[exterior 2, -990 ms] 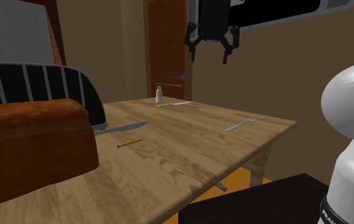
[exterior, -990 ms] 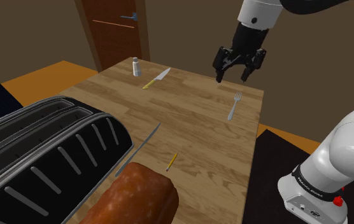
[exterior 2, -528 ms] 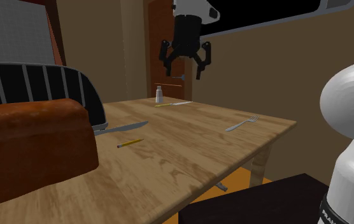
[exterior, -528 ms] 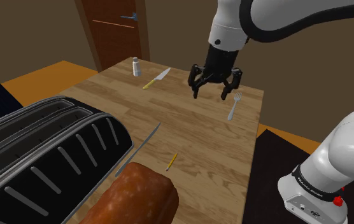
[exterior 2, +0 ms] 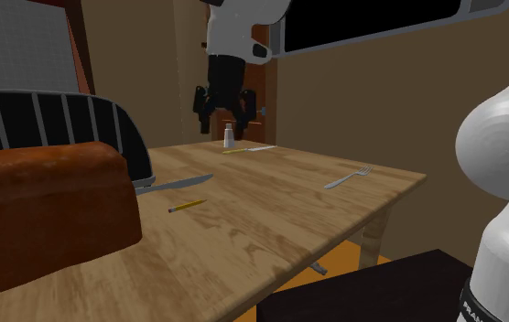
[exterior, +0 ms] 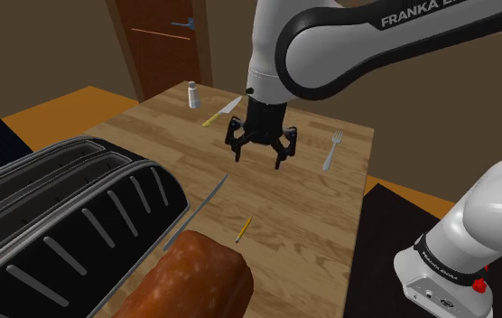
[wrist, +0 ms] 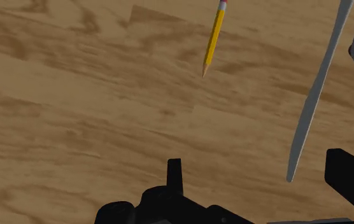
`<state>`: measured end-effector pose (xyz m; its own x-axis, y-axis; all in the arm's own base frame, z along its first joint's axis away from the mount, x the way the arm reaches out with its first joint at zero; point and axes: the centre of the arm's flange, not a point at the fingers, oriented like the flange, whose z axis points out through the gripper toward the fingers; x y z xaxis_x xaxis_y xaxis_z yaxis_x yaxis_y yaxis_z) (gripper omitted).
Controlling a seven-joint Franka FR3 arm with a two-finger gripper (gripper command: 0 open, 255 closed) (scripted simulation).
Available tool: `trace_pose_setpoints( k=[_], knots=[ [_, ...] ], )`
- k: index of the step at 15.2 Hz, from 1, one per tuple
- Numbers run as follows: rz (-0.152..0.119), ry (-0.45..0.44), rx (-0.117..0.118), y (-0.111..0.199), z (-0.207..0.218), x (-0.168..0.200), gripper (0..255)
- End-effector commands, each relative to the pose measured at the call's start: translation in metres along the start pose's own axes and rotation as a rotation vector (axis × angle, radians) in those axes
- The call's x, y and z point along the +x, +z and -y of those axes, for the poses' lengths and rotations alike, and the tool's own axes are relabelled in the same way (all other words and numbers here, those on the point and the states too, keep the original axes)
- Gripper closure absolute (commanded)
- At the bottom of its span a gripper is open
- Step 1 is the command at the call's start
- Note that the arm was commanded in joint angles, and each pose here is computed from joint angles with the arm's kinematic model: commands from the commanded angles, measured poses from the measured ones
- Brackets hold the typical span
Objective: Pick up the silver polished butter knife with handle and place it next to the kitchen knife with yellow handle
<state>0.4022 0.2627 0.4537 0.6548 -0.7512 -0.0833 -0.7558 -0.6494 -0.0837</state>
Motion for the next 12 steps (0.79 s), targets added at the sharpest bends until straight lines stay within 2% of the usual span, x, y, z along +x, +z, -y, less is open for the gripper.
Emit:
trace_pose_setpoints(
  k=[1, 10, 12],
  knots=[
    [0.017, 0.063, 0.002, 0.015, 0.022, -0.005, 0],
    [0.084, 0.319, 0.005, 0.082, 0.115, -0.011, 0],
    [0.084, 0.319, 0.005, 0.092, 0.115, -0.011, 0]
  ],
)
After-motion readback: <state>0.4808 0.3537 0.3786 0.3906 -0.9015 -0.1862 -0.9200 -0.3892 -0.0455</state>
